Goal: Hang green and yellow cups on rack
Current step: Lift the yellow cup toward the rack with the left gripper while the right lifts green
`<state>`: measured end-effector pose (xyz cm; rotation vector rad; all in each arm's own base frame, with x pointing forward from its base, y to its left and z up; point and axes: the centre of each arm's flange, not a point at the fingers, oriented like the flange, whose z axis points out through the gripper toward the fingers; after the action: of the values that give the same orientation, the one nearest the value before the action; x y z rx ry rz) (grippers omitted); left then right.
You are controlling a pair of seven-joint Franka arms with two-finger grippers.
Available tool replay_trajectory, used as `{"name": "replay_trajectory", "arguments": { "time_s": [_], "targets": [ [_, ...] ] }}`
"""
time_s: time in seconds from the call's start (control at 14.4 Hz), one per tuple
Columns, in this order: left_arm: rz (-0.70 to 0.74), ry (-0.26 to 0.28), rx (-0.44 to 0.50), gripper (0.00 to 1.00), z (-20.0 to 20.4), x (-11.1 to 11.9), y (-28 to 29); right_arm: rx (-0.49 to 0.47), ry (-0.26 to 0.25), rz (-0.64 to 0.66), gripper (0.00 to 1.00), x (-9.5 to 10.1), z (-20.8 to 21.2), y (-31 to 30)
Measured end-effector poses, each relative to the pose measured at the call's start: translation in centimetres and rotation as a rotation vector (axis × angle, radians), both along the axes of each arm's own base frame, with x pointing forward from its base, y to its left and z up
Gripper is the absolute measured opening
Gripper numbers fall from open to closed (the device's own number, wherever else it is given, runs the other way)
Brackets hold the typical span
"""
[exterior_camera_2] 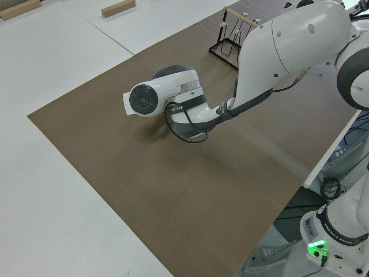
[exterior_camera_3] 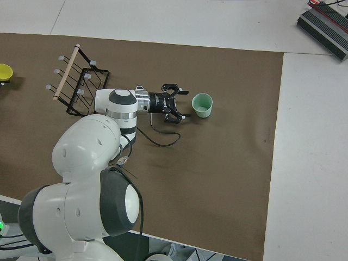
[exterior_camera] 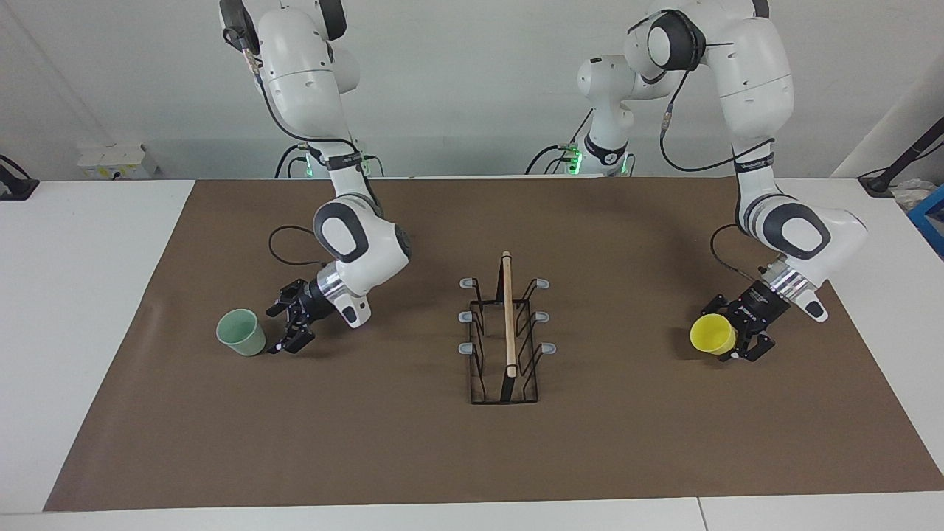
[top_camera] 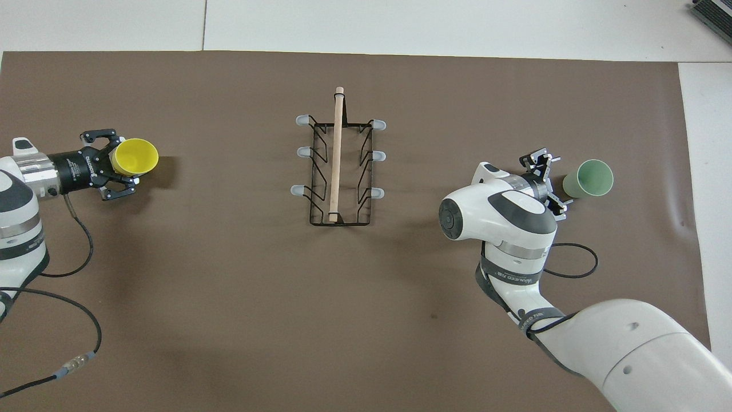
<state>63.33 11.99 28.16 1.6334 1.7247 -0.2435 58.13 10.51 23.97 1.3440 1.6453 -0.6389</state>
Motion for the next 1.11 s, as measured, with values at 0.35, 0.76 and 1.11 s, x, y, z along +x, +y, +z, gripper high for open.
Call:
{"name": "replay_trajectory", "arguments": {
  "time_s": [0.35, 0.76, 1.11],
  "targets": [
    [-0.089, -0.087, 0.116, 0.64, 5.9, 2.0, 0.0, -0.025, -0.022, 0.039, 1.00, -0.5, -1.7, -2.9],
    [-0.273, -0.185, 0.369, 0.64, 13.6, 2.4, -4.3, -0.049, -0.031, 0.065, 1.00, -1.0, -2.8, -5.6],
    [-0.487, -0.245, 0.592, 0.64, 19.4, 1.4, -8.3, -0.076, -0.024, 0.111, 0.94, -1.3, -3.3, -6.6]
  ]
}}
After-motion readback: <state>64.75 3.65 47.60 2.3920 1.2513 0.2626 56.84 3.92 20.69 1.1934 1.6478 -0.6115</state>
